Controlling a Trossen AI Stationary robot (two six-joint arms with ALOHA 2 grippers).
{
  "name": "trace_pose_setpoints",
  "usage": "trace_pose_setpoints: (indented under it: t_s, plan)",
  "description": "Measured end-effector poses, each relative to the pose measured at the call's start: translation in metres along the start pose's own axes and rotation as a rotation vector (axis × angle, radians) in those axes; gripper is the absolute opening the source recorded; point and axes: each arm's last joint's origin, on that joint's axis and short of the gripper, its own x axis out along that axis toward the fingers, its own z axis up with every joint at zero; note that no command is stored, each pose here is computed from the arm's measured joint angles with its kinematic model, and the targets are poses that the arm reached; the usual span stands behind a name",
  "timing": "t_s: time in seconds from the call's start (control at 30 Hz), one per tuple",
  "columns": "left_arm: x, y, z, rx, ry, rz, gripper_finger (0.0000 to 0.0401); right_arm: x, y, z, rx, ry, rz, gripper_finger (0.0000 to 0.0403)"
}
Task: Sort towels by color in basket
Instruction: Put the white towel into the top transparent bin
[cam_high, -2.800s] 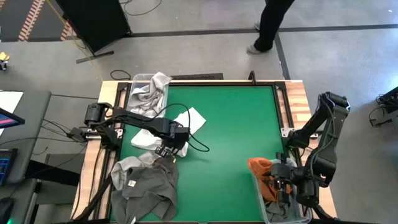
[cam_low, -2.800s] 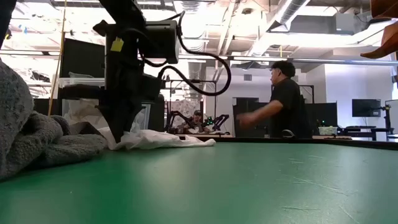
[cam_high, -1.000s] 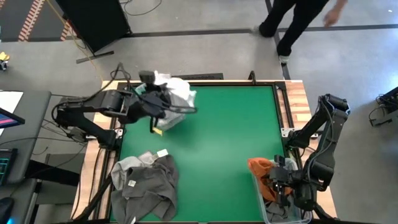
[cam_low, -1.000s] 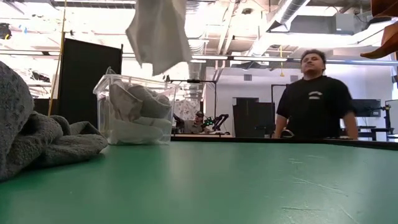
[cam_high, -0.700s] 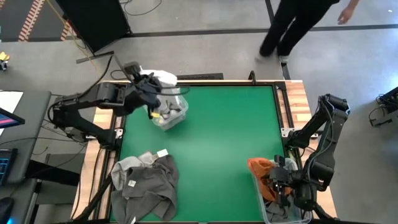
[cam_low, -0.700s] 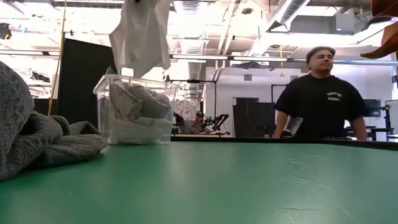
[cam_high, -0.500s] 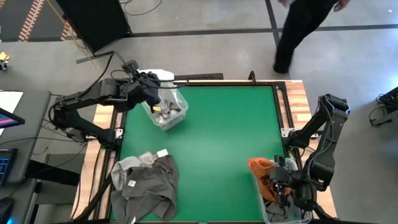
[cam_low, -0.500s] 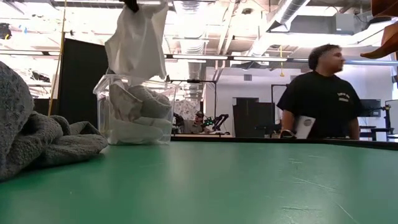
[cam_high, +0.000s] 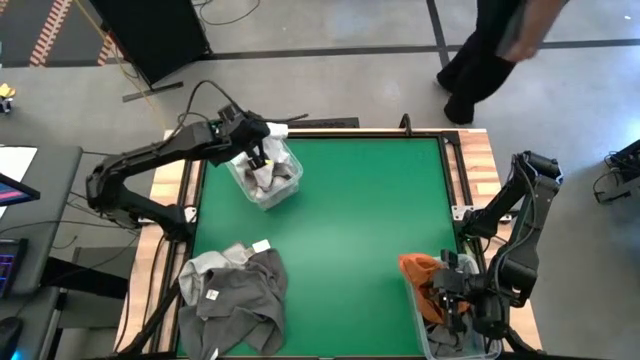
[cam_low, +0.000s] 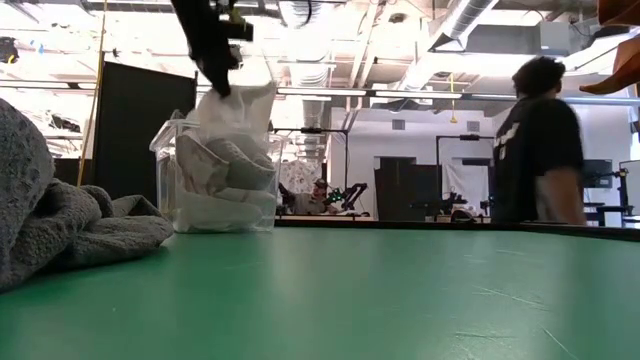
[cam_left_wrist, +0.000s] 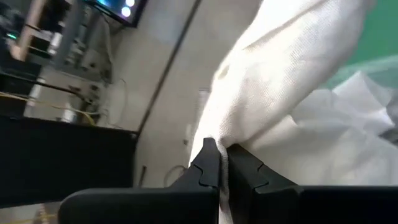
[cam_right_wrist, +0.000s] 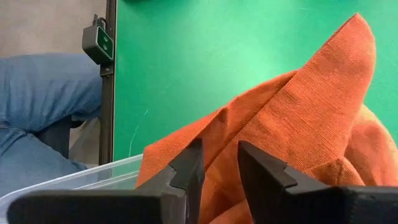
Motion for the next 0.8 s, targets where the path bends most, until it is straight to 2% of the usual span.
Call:
trace_pose_setpoints:
  t_s: [0.2, 0.33, 0.5, 0.8]
  plan:
    - [0.039, -0.012, -0.025, -0.018, 0.062, -0.104, 0.0, 0.0, 0.0, 0.0, -0.008, -0.001, 0.0, 0.0128]
    - [0.056, -0.023, -0.039, -0.028, 0.06, -0.214, 0.0, 0.0, 0.0, 0.0, -0.013, 0.0, -0.002, 0.0128]
    - [0.068, -0.033, -0.05, -0.042, 0.043, -0.327, 0.0, 0.0, 0.0, 0.0, -0.012, -0.005, -0.005, 0.0128]
    - [0.078, -0.039, -0.058, -0.06, 0.062, -0.406, 0.001, 0.0, -0.001, 0.001, -0.012, -0.019, -0.012, 0.0128]
